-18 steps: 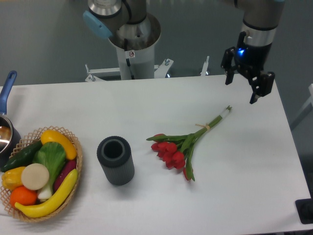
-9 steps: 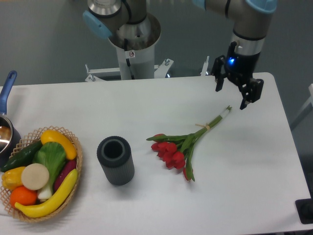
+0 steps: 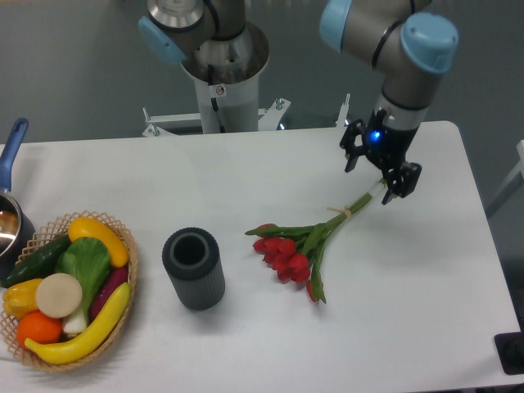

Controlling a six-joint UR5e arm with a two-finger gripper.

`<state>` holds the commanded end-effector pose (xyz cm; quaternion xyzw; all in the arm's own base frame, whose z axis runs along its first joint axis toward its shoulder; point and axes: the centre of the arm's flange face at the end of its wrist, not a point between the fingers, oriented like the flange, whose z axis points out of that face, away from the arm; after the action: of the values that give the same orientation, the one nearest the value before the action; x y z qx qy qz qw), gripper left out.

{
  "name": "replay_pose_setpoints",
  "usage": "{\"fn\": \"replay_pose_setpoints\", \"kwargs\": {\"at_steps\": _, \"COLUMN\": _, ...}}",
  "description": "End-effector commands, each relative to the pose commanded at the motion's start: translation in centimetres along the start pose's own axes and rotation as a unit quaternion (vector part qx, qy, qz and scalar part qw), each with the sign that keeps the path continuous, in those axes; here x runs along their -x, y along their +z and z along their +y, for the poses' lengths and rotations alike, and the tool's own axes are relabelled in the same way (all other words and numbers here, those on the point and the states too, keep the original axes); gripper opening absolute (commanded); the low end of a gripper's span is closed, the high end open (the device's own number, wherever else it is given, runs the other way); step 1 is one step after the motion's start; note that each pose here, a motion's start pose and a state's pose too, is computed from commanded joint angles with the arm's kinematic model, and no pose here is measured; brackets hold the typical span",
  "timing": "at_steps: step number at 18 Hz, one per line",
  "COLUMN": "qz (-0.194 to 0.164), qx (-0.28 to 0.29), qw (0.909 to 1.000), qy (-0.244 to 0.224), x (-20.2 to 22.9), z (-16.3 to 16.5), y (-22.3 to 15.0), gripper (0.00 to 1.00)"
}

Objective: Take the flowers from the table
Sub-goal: 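Move the open gripper down toward the stems of the red tulip bunch, then lower the gripper around the tulip stems near the blooms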

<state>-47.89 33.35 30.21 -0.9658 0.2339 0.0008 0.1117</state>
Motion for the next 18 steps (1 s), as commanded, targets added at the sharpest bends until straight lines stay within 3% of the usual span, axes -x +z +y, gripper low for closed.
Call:
{"fn": "replay_pose_setpoints", "kwargs": {"at_steps": 6, "qz": 0.028, "qx": -0.003, "qw": 0.9982, "qy": -0.053, "x": -0.5, "z": -0.9, "y": 5.8, "gripper": 1.00}}
{"fn": "replay_pose_setpoints", "kwargs": {"at_steps": 18, "qz": 0.044, "qx": -0.006, "qw": 0.9972, "qy": -0.059, "x": -1.5, "z": 0.0, "y": 9.8, "gripper": 1.00}}
